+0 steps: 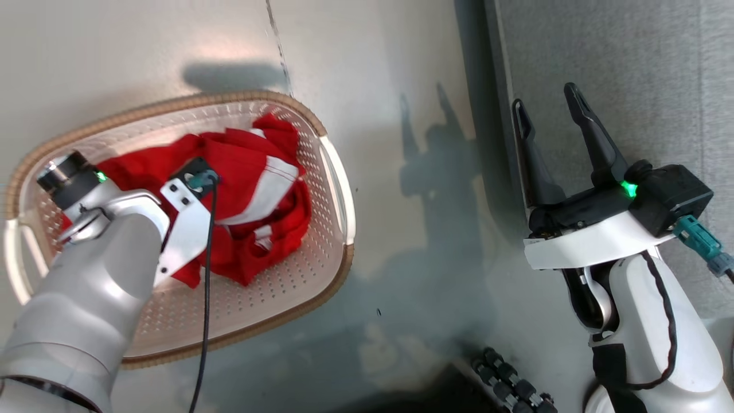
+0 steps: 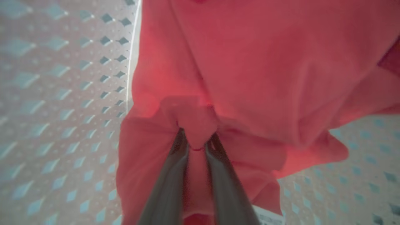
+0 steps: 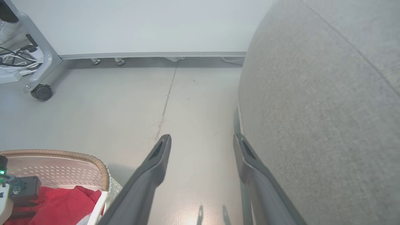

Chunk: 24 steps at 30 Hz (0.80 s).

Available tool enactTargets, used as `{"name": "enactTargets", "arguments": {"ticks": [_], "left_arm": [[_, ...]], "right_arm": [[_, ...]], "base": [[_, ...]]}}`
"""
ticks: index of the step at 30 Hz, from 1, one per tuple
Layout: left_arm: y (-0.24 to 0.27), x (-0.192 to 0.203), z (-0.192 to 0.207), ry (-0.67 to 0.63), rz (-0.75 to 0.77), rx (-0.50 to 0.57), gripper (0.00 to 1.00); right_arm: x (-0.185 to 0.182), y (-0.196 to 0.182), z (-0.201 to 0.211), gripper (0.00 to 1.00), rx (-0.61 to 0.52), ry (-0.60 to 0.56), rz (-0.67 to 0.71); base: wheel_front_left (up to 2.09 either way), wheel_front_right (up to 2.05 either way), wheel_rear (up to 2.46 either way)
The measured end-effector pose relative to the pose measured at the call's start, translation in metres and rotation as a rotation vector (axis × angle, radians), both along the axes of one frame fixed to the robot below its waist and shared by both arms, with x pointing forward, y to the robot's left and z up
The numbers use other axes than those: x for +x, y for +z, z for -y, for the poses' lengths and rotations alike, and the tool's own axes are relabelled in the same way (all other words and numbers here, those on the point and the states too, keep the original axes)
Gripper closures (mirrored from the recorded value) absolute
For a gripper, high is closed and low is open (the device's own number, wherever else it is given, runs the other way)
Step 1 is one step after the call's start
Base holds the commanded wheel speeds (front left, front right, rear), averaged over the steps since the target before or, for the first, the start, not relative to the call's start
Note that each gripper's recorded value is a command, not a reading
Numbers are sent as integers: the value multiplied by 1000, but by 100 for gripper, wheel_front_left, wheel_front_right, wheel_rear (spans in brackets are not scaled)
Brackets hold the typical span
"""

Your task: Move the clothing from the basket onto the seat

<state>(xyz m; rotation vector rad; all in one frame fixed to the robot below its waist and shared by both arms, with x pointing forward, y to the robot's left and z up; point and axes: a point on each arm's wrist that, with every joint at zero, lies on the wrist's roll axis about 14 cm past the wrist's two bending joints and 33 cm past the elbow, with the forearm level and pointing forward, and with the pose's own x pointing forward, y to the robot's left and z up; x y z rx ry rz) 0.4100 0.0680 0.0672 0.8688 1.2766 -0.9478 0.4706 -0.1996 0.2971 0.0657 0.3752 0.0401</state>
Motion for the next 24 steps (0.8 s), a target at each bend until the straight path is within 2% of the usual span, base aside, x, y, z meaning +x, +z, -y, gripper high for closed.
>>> {"name": "enactTargets", "arguments": {"ticks": [15, 24], "left_arm": [[103, 7, 16, 86, 168, -155, 100], [180, 14, 35, 203, 359, -380, 100]], "right_arm": [[-1, 82, -7, 0, -9, 10, 163], [-21, 125, -12, 0, -3, 18, 241]], "base": [[0, 0, 0], [0, 0, 0]]}}
